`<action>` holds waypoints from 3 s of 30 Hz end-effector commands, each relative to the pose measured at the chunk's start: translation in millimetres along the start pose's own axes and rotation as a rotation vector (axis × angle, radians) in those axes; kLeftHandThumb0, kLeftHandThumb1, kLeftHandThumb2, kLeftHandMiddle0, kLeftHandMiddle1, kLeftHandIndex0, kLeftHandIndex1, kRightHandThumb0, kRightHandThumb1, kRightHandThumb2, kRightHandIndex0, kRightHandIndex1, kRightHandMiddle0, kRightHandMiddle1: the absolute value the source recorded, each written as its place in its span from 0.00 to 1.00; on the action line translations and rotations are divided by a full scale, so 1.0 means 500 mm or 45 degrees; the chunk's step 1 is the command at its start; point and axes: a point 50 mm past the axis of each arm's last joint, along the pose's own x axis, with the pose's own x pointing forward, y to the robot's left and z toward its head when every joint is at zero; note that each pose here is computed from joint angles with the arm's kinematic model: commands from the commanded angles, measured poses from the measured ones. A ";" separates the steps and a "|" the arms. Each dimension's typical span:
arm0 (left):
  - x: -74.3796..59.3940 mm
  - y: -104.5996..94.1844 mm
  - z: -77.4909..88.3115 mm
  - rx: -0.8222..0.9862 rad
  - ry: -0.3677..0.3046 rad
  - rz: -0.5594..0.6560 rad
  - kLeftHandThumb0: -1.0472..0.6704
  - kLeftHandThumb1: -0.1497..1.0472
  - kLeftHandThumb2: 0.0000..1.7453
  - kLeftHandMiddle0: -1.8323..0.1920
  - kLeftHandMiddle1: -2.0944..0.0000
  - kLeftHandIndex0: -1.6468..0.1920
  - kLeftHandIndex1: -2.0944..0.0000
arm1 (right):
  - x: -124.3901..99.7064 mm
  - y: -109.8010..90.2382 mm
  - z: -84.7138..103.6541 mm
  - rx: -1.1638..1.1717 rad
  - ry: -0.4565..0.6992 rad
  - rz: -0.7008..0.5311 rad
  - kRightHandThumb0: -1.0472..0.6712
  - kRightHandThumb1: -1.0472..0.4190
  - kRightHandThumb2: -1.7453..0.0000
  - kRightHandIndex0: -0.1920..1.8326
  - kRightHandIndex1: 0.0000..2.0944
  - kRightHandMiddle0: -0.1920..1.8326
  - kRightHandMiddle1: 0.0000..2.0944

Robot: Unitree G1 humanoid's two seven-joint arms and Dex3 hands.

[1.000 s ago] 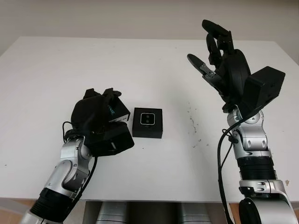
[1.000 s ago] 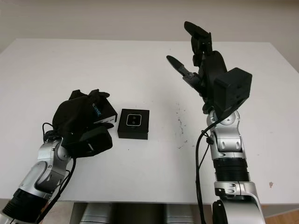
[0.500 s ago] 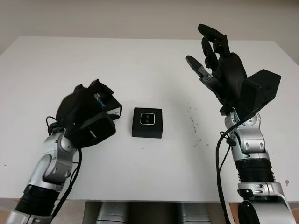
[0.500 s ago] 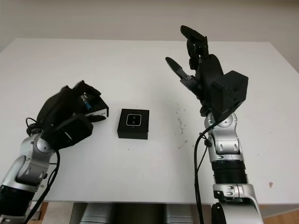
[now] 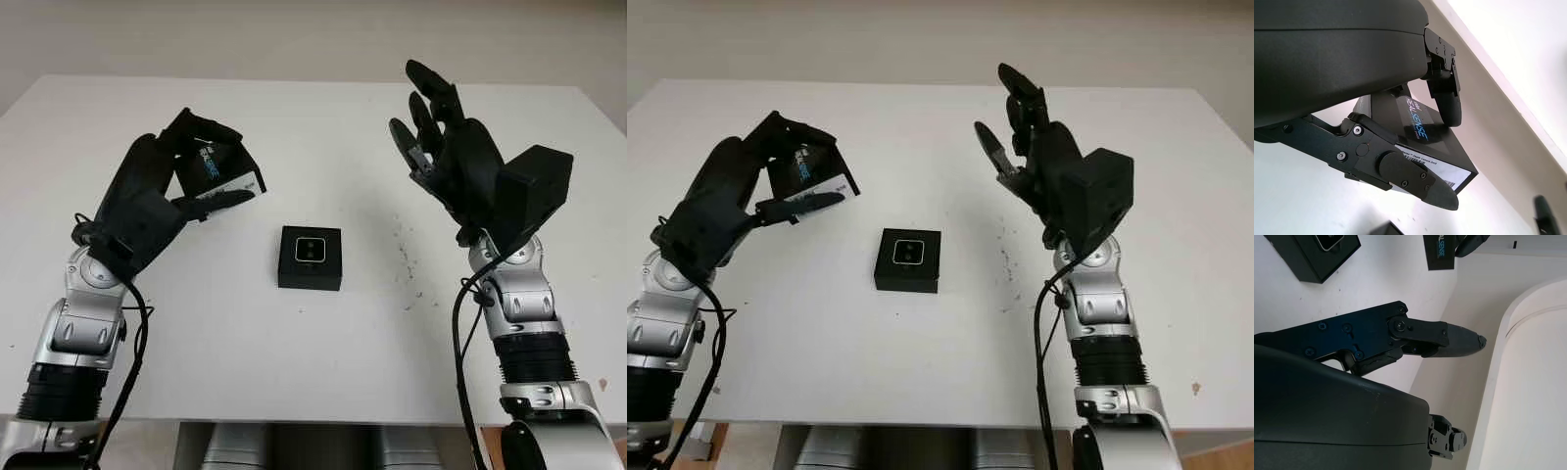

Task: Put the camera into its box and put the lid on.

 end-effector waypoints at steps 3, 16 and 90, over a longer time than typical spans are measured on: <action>0.011 -0.009 0.019 -0.028 -0.069 -0.073 0.54 1.00 0.04 0.72 0.38 0.76 0.39 | 0.001 -0.004 0.014 0.022 -0.032 0.006 0.21 0.00 0.59 0.00 0.00 0.00 0.00; 0.018 -0.057 0.016 -0.049 -0.116 -0.249 0.54 1.00 0.05 0.73 0.33 0.76 0.36 | 0.000 0.002 0.005 0.095 -0.014 -0.017 0.17 0.00 0.61 0.00 0.00 0.00 0.00; 0.004 -0.193 -0.009 0.055 -0.268 -0.521 0.55 1.00 0.06 0.78 0.23 0.83 0.30 | -0.012 0.006 0.000 0.095 0.026 -0.030 0.17 0.00 0.63 0.00 0.00 0.00 0.00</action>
